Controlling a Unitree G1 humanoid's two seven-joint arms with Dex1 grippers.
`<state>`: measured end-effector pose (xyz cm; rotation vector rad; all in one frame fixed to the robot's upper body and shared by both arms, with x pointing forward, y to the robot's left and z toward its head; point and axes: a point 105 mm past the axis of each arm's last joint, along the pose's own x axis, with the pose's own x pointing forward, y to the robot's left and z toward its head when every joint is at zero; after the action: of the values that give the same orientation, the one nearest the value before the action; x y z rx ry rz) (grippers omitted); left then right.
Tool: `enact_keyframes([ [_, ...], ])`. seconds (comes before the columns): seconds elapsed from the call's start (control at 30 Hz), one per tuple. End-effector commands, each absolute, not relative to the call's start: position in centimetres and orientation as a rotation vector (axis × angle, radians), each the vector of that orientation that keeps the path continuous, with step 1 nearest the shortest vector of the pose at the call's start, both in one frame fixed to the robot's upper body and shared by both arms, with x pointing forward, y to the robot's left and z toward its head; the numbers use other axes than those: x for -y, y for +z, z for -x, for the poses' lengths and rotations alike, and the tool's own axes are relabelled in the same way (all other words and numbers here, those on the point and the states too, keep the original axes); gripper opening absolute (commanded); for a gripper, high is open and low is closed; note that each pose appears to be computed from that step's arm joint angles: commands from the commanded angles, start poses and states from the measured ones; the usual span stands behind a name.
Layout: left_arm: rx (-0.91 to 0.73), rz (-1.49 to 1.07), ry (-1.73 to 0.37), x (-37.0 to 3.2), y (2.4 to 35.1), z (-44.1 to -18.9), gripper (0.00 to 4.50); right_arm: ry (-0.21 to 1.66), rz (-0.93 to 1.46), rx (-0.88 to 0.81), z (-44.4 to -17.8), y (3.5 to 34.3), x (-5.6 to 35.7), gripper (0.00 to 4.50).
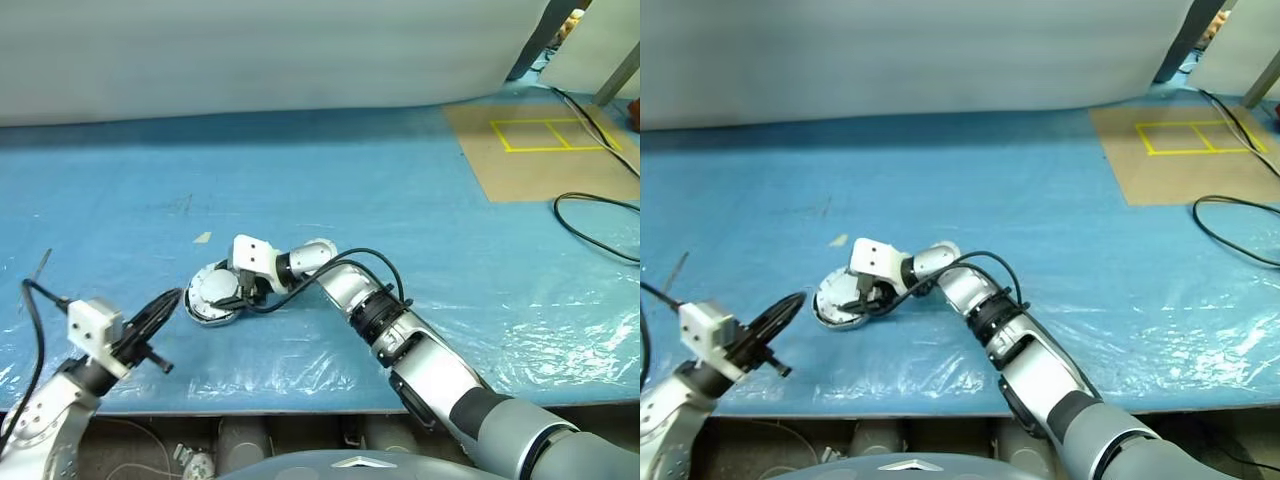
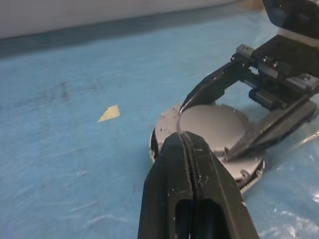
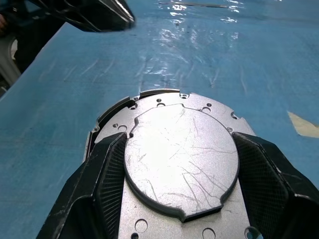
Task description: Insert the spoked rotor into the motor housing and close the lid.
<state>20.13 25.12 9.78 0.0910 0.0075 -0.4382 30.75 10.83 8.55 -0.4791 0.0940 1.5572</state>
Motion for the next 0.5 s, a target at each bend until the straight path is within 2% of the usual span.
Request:
enact_keyframes([
  [0.03,0.011,-0.151,-0.419,-26.1,10.4,-19.7,0.00,1.567,0.438,-0.057,-29.9,10.5,-14.2,2.97],
  [0.23,0.031,-0.139,-0.373,-26.2,10.0,-19.8,0.00,1.734,0.487,0.045,-27.1,12.2,-16.0,2.97],
  [0.3,0.020,-0.144,-0.379,-25.9,9.6,-19.7,0.00,1.782,0.619,0.056,-26.7,11.1,-15.8,2.97],
  [0.5,0.027,-0.141,-0.370,-25.8,9.5,-19.8,0.00,1.943,0.910,-0.074,-26.6,7.3,-12.6,2.97],
])
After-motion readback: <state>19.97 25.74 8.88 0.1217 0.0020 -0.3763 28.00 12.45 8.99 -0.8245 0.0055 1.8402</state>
